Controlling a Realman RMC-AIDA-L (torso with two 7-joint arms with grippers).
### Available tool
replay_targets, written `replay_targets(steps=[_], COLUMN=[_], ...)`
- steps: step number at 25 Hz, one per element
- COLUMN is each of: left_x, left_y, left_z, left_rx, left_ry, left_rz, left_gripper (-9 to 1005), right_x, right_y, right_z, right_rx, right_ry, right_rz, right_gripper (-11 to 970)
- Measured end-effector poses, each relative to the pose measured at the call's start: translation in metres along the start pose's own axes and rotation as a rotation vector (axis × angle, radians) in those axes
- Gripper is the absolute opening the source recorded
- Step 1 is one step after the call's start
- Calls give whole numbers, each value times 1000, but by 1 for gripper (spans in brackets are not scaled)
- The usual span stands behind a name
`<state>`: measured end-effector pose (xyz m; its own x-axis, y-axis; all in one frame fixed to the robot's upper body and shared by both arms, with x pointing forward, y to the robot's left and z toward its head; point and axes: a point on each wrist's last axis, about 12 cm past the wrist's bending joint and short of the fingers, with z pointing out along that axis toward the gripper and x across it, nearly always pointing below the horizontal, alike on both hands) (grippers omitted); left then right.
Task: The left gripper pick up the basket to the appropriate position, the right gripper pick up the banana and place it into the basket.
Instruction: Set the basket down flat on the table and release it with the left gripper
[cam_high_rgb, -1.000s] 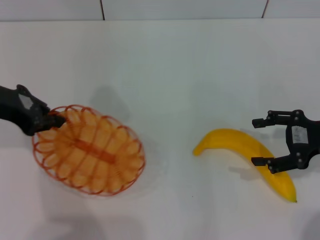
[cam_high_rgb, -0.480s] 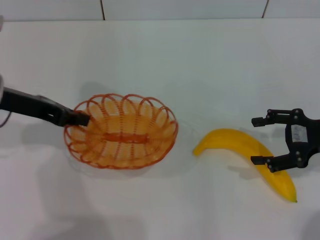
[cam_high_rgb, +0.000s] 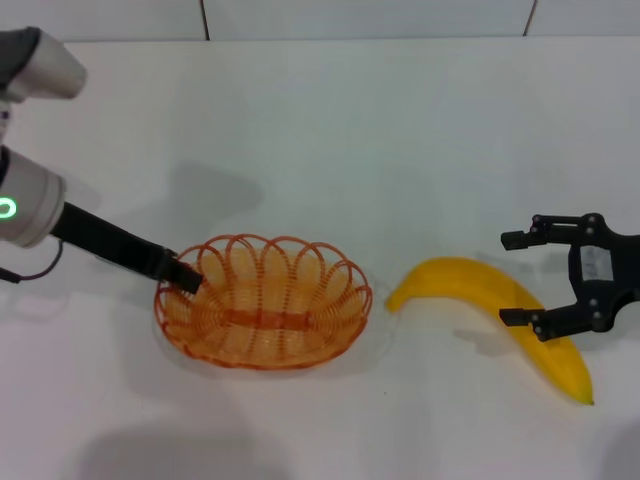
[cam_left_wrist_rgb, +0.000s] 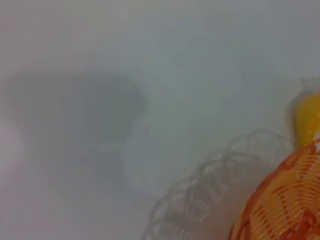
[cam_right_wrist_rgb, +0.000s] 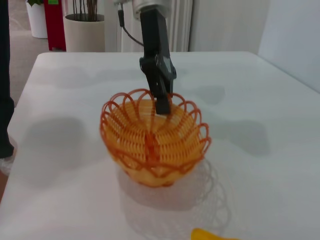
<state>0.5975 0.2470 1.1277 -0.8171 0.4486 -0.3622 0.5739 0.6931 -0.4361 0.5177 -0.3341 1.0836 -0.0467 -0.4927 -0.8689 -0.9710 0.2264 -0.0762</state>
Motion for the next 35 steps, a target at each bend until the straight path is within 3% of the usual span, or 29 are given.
replay_targets(steps=[10, 26, 35], left_x=[-4, -7, -9], left_y=[-1, -2, -3], left_z=[11, 11, 10], left_rx=[-1, -6, -7], left_ry=[25, 29, 22], left_rz=[-6, -6, 12], left_gripper=[76, 86, 363], right_x=[-2, -2, -2], right_y=[-1, -1, -1], right_z=[2, 2, 2], right_rx=[-3, -3, -3], right_ry=[-4, -4, -4], right_rz=[-4, -4, -4], right_gripper=[880, 880, 879])
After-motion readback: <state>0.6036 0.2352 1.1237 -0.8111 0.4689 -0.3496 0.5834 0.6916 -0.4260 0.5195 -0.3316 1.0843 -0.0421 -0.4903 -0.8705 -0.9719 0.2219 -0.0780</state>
